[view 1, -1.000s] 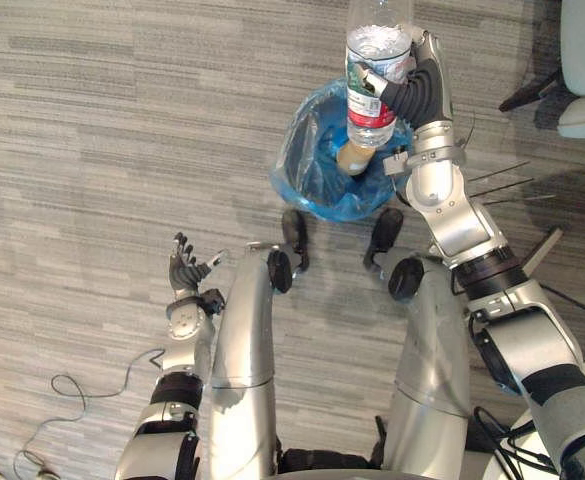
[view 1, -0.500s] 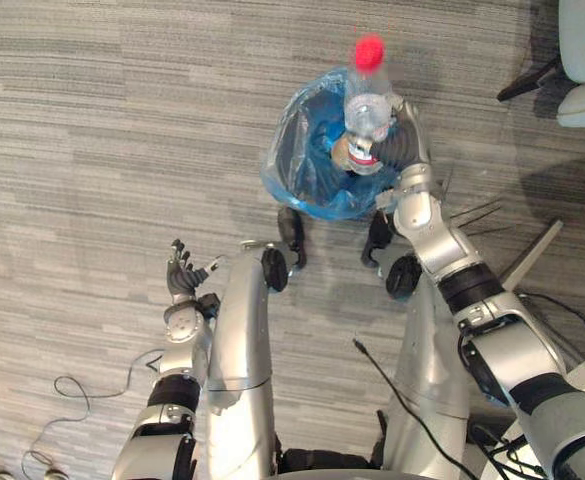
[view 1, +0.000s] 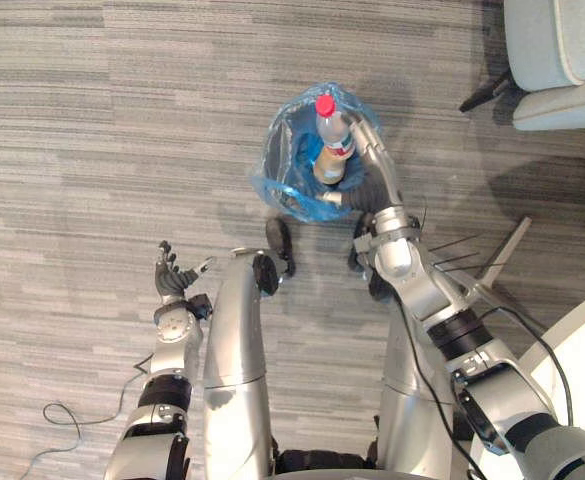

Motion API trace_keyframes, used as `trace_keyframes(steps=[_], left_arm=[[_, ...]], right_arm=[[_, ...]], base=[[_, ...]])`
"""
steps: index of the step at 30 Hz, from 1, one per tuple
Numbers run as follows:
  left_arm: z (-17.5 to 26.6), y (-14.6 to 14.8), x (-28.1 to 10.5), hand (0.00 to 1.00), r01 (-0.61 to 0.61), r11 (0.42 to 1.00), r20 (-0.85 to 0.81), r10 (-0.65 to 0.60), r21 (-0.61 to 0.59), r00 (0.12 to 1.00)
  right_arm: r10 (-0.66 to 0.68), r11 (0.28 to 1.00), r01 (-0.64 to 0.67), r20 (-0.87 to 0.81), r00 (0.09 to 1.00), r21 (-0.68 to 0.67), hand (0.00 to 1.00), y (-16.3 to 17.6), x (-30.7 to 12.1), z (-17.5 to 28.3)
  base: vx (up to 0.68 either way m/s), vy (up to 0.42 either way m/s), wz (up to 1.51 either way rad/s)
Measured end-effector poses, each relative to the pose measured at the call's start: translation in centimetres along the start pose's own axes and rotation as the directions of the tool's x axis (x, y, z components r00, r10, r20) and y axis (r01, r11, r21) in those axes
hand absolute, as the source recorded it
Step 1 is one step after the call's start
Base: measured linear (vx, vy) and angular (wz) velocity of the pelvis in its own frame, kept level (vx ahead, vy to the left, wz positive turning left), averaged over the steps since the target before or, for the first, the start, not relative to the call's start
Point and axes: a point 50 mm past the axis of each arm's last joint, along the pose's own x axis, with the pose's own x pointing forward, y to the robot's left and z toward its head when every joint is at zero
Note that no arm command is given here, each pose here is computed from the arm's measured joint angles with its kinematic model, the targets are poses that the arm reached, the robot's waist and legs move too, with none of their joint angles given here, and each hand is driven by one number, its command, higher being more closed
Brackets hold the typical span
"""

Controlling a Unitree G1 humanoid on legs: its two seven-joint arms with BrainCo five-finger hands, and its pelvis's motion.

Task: Gather rubbish on tea table into small bin, then transfer packed bag to large trash can.

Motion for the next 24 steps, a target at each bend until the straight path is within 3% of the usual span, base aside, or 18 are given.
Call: trace_keyframes(steps=[7,8,16,24], left_arm=[[2.4,-2.0,0.8,0.00,0.049,0.998,0.085,-0.046,-0.035,0.995],[3.0,-2.8,0.9,0.00,0.068,0.996,0.107,-0.062,-0.054,0.992],[4.5,-4.6,1.0,0.00,0.139,0.987,0.153,-0.126,-0.080,0.980],[4.9,-5.9,0.8,0.00,0.168,0.980,0.163,-0.150,-0.106,0.975]], right_arm=[[0.122,0.986,-0.132,-0.100,0.987,-0.106,0.00,2.2,1.1,-1.3],[0.122,0.984,-0.136,-0.114,0.986,-0.117,1.00,2.1,1.6,-1.3],[0.195,0.965,-0.229,-0.236,0.952,-0.125,1.00,3.2,1.6,-3.0],[0.172,0.983,-0.181,-0.228,0.958,-0.020,1.00,3.1,1.5,-2.3]], base=[[-0.05,0.014,0.11],[-0.06,0.019,0.18],[-0.04,0.024,0.18],[-0.06,0.028,0.01]])
